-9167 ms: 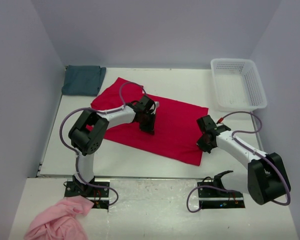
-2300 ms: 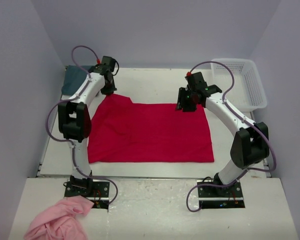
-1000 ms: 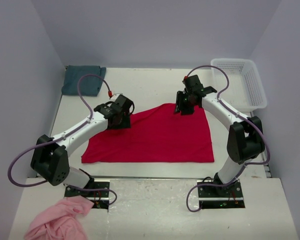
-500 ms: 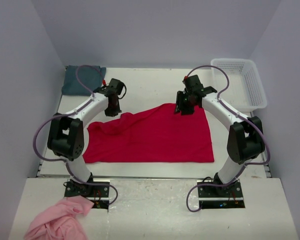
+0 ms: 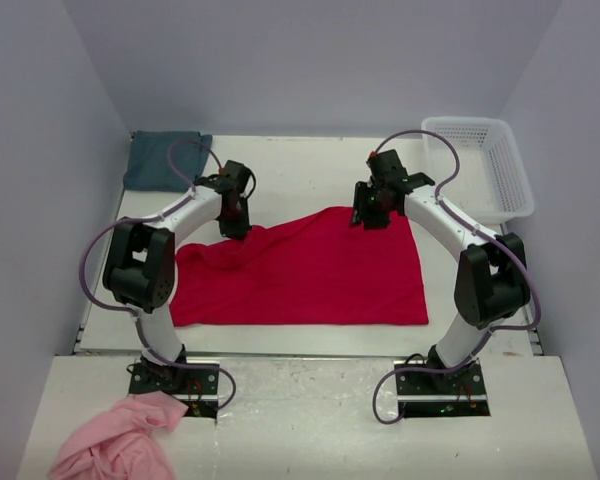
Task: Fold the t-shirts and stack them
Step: Grap the side of the flattened tshirt furthest away from the robot with both arms
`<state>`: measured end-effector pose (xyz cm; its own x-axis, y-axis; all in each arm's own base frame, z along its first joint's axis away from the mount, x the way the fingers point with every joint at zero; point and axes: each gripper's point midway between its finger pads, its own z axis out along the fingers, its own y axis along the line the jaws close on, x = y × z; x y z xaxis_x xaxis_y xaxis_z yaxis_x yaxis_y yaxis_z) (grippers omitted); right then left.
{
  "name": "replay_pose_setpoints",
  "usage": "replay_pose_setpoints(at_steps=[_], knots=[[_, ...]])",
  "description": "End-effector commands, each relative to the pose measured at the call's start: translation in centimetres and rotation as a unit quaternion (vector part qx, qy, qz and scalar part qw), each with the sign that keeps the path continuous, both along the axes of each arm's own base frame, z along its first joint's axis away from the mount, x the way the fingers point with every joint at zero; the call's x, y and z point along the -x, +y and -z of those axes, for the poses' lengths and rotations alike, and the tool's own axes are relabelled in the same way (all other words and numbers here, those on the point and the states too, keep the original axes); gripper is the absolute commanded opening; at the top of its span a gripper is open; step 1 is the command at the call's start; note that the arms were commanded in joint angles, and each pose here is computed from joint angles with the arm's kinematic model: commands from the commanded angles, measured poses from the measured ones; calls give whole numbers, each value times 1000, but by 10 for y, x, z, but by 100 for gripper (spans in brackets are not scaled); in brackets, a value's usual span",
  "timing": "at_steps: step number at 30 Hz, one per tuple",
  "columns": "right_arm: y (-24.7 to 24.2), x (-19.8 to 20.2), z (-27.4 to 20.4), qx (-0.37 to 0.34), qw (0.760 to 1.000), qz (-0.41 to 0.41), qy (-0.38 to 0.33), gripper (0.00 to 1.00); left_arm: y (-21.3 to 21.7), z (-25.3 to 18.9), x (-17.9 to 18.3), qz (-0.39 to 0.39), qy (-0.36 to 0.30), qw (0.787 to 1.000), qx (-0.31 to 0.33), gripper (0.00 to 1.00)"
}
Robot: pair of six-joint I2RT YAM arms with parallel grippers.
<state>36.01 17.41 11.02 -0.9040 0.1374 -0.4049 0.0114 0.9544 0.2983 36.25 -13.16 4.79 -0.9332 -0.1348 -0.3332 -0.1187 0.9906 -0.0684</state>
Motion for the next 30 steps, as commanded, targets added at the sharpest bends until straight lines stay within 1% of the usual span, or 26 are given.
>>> replay_pose_setpoints(at_steps=[1,3,7,9,10,13,15,17,18,19,22,25,27,28,30], knots=[[-3,-2,-11,1,1000,-1,-19,44,-13,-34,4,33,-40,998,42,0],[-2,-2,-11,0,1000,-1,-17,44,-18,-35,12,44,-36,997,47,0],[-3,-3,-13,3,1000,1,-19,44,-28,-55,26,73,-52,995,50,0],[-4,-3,-15,5,1000,3,-21,44,-41,-61,35,97,-53,992,68,0],[-5,-4,-15,6,1000,4,-21,44,-47,-62,41,111,-48,989,84,0],[-5,-3,-18,5,1000,5,-22,44,-57,-54,60,142,-23,985,93,0],[-7,-2,-20,9,1000,7,-25,44,-57,-46,71,150,-10,985,85,0],[-8,-1,-22,9,1000,9,-27,44,-49,-48,69,133,-24,989,67,0],[-8,-1,-23,8,1000,8,-28,44,-44,-58,63,122,-52,990,57,0],[-9,-1,-23,9,1000,10,-28,44,-31,-63,53,102,-78,991,22,0],[-7,1,-22,5,1000,8,-24,44,-17,-78,32,68,-117,991,-12,0],[-8,2,-24,6,1000,8,-26,44,-7,-86,6,41,-122,991,-21,0],[-10,3,-25,9,1000,10,-27,44,-11,-90,-14,40,-130,990,-25,0],[-11,3,-26,10,999,10,-29,44,-10,-88,-20,42,-126,991,-28,0],[-14,4,-27,16,999,14,-31,44,-11,-77,-35,40,-99,994,-26,0]])
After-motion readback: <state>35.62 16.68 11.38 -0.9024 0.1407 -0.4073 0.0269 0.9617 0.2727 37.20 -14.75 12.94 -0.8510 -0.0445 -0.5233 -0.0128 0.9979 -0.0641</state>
